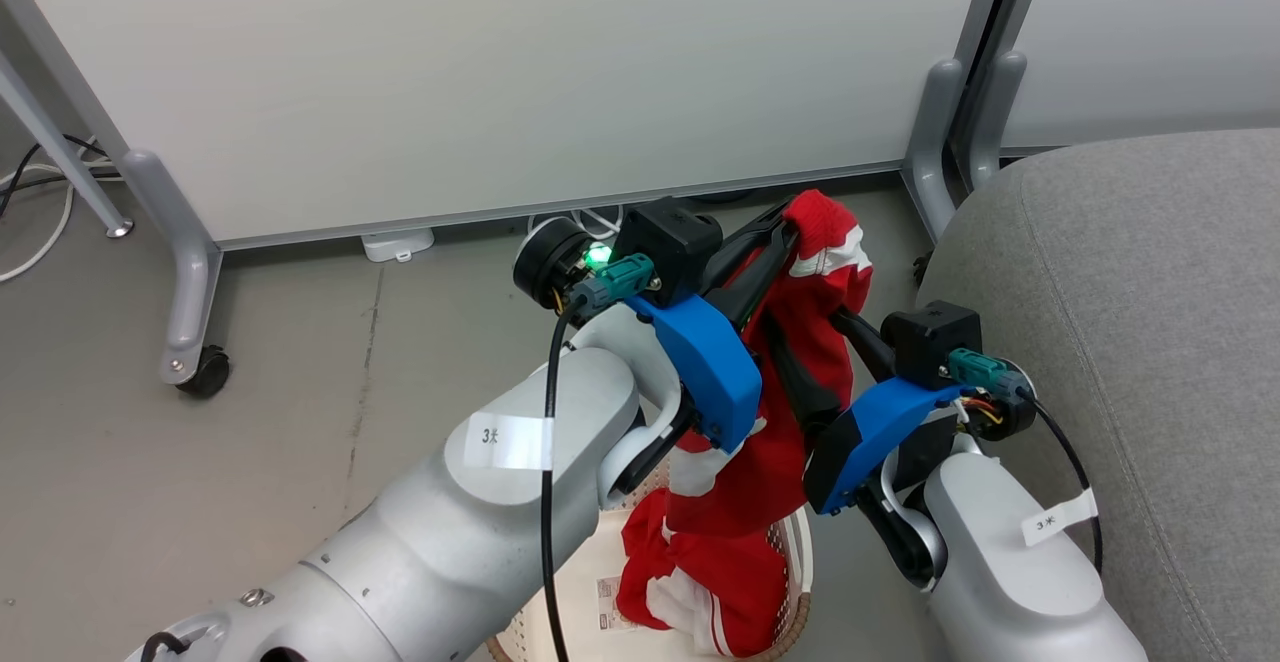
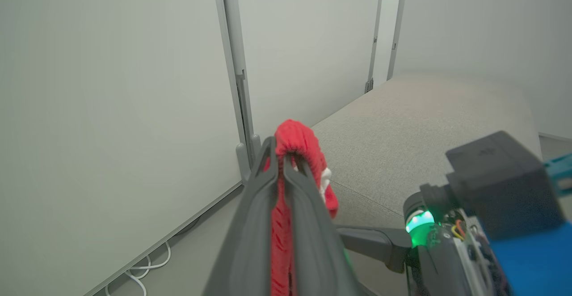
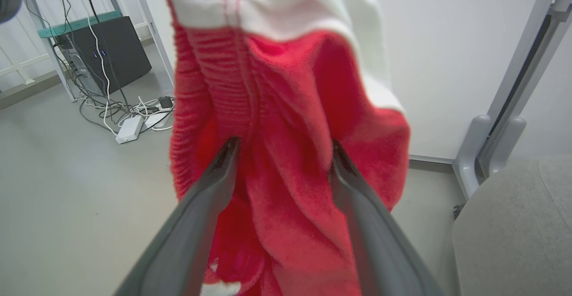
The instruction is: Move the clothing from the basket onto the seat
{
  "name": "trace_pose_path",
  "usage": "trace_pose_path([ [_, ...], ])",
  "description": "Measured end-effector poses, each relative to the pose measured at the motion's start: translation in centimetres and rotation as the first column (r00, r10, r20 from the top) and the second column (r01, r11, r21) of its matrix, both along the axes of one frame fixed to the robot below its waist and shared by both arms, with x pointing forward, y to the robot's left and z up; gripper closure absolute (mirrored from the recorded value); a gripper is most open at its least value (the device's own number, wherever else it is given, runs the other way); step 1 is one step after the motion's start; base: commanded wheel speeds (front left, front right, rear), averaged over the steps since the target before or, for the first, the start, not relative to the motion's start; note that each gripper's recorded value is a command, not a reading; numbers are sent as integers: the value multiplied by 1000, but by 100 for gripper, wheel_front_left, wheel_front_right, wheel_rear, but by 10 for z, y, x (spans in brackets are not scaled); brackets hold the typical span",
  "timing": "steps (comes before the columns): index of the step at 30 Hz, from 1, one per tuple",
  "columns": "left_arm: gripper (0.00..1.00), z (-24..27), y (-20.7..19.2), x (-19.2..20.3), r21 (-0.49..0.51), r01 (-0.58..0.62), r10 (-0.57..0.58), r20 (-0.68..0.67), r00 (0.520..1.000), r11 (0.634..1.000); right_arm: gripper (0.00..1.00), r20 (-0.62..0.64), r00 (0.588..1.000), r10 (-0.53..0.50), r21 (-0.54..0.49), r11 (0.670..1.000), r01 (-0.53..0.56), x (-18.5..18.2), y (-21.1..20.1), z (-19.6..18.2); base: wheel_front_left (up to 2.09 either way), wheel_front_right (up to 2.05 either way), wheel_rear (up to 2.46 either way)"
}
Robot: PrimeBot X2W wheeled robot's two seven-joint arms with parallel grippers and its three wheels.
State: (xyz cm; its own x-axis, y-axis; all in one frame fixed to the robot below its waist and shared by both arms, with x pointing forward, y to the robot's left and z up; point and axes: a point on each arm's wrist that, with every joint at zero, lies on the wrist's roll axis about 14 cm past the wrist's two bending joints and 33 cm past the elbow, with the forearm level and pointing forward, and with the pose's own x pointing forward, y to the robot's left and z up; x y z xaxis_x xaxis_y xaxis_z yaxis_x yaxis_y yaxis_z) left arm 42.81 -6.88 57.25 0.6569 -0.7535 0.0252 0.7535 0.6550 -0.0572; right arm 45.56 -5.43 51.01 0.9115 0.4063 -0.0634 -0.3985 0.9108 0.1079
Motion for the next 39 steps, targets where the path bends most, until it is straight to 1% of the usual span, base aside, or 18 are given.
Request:
trace_pose_path([
  [1,100,0,0,0,0,0,0,1,1000,1000,96,0,1000,1,2,1000,-1,1,1,0,0,0,0],
  [2,100,1,0,0,-1,0,0,1,1000,1000,100,6,1000,2,7,1000,-2,1,1,1,0,0,0],
  [30,100,-1,0,1,11,-10,10,3,1000,1000,100,2,1000,-6,13,1000,6,0,-2,-3,0,0,0],
  [31,87,-1,0,2,10,-14,14,1,1000,1000,100,3,1000,-7,13,1000,6,0,-2,-3,0,0,0],
  [32,57,-1,1,2,10,-17,17,0,1000,1000,100,3,1000,-7,13,1000,7,0,-2,-3,0,0,0],
  [33,5,-2,1,2,10,-17,17,0,1000,1000,100,4,1000,-7,13,1000,7,1,-2,-3,0,0,0],
  [34,0,-1,1,2,10,-17,17,0,1000,1000,100,6,1000,-7,13,1000,7,1,-2,-2,0,0,0],
  [39,0,-3,1,2,14,-18,18,-1,1000,1000,100,10,1000,-9,13,1000,9,1,-3,-2,0,0,0],
])
